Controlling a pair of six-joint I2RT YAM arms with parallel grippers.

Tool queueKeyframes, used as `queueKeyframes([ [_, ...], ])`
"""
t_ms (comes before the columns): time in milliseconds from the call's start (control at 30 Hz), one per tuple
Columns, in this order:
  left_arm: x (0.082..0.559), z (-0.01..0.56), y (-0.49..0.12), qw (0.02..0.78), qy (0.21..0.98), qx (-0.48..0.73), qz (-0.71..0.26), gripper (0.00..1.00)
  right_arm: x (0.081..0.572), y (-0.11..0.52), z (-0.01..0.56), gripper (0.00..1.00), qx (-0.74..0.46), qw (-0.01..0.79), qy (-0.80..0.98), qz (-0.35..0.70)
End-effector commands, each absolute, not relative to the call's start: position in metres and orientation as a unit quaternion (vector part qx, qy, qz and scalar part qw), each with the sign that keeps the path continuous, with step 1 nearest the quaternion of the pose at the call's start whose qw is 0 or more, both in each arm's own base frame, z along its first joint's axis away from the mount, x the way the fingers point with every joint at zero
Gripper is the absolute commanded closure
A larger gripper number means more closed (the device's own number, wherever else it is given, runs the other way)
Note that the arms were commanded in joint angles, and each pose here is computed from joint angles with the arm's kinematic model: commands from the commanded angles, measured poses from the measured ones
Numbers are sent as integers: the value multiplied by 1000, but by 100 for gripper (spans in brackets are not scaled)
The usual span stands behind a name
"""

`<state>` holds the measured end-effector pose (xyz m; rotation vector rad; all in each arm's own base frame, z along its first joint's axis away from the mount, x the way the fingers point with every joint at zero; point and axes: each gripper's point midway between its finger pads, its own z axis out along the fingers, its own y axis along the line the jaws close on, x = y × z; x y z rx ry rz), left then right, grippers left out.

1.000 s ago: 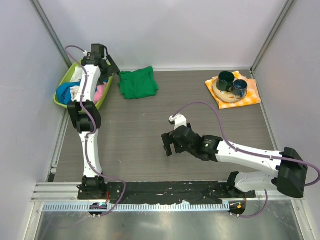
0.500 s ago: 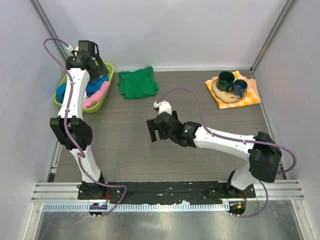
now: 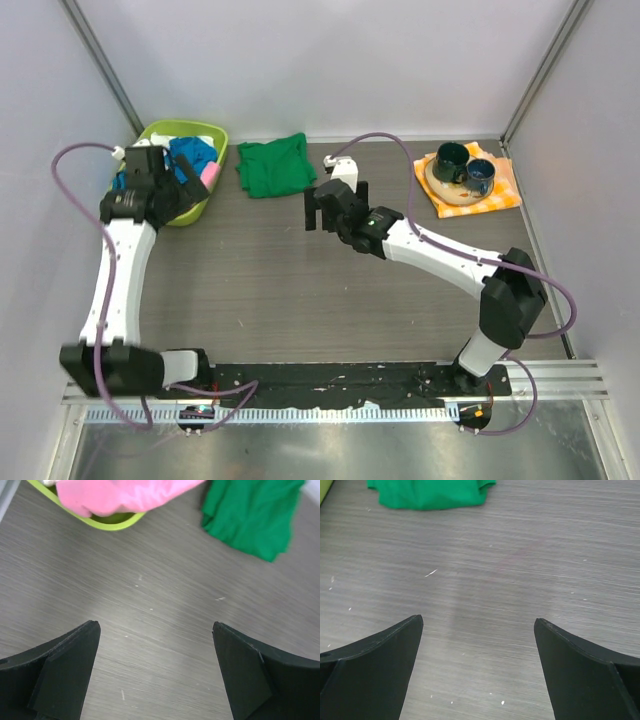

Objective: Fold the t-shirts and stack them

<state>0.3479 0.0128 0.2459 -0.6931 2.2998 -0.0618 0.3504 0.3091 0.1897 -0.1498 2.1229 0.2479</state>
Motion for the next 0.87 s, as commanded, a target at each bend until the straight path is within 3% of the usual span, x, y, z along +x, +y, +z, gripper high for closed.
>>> queueKeyframes([
  [0, 330, 292, -15, 466, 840, -251, -121, 0, 359, 280, 231, 0, -16, 538, 841, 52],
  [267, 274, 299, -59, 486, 828, -191, -204, 0, 344, 208, 268, 0, 30, 583, 810, -50],
  [433, 254, 310, -80, 507, 809, -149, -257, 0, 324, 172, 300, 0, 67, 612, 786, -47],
  [833, 248, 333, -116, 516, 790, -74, -321, 0, 314, 164, 307, 0, 65, 610, 789, -38],
])
